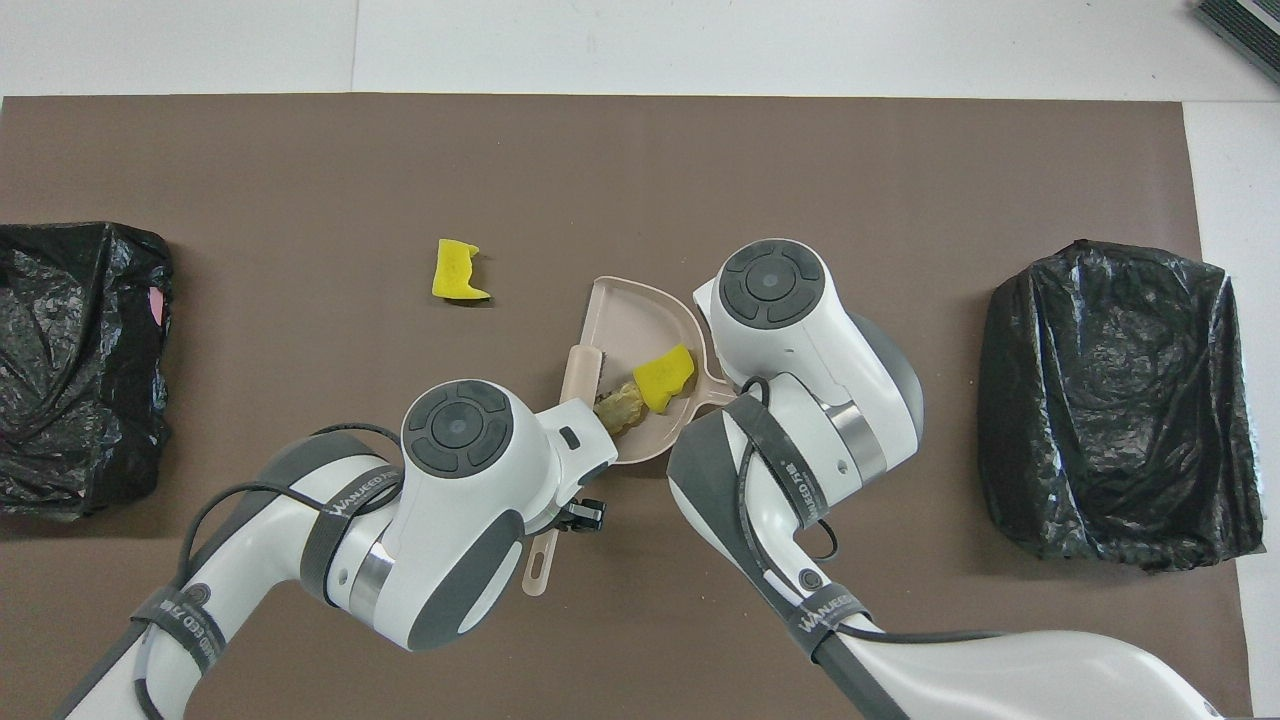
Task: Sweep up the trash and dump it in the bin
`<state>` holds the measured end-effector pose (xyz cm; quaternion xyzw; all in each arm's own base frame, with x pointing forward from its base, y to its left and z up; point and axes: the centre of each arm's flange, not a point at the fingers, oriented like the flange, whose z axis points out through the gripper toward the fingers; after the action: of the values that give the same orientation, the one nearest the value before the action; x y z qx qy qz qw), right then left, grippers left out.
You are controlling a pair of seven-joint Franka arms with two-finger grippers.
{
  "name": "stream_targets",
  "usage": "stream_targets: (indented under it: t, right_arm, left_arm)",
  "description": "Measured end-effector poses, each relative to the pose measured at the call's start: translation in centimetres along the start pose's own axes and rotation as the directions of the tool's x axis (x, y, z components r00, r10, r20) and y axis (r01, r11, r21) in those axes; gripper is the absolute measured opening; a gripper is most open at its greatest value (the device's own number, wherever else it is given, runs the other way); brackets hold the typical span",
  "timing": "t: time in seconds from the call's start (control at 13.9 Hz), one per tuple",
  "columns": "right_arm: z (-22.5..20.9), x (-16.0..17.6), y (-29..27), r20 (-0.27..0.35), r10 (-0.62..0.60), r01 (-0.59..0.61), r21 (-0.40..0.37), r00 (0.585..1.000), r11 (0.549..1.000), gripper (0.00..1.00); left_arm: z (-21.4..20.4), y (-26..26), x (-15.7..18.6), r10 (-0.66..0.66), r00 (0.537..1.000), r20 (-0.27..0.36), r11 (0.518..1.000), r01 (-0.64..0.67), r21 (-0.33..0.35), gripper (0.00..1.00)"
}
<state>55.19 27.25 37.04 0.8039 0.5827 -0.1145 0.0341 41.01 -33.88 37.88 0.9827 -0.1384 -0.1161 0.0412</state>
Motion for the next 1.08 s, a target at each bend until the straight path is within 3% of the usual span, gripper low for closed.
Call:
stream_targets:
  t: [0.22, 0.5, 0.65, 0.86, 1.08]
  right_arm:
    - [0.0, 0.0, 0.0, 0.0, 0.0, 0.0, 0.0, 1.0, 1.0, 0.32]
    - [0.0, 0.0, 0.0, 0.0, 0.0, 0.0, 0.0, 1.0, 1.0, 0.32]
    - [0.1, 0.0, 0.0, 0.0, 0.001, -0.001, 0.0, 1.0, 1.0, 0.32]
    - [1.1, 0.0, 0.1, -0.02, 0.0, 0.0, -0.015, 1.0, 1.0, 0.32]
    - [2.3, 0.1, 0.0, -0.032, -0.003, 0.002, -0.025, 0.999, 1.0, 0.32]
  left_arm:
    - [-2.5, -0.8, 0.0, -0.015, 0.999, 0.047, 1.0, 0.015, 0.011, 0.27]
    - [-5.7, -6.9, 2.2, -0.13, 0.991, 0.014, 0.991, 0.13, -0.016, 0.27]
    - [-6.9, -11.5, 3.5, -0.153, 0.988, -0.018, 0.988, 0.152, -0.016, 0.27]
    - [-8.5, -19.7, 6.0, -0.017, 0.992, -0.124, 0.998, 0.025, 0.064, 0.27]
    - [-8.6, -25.6, 9.6, 0.04, 0.987, -0.156, 0.995, -0.025, 0.1, 0.27]
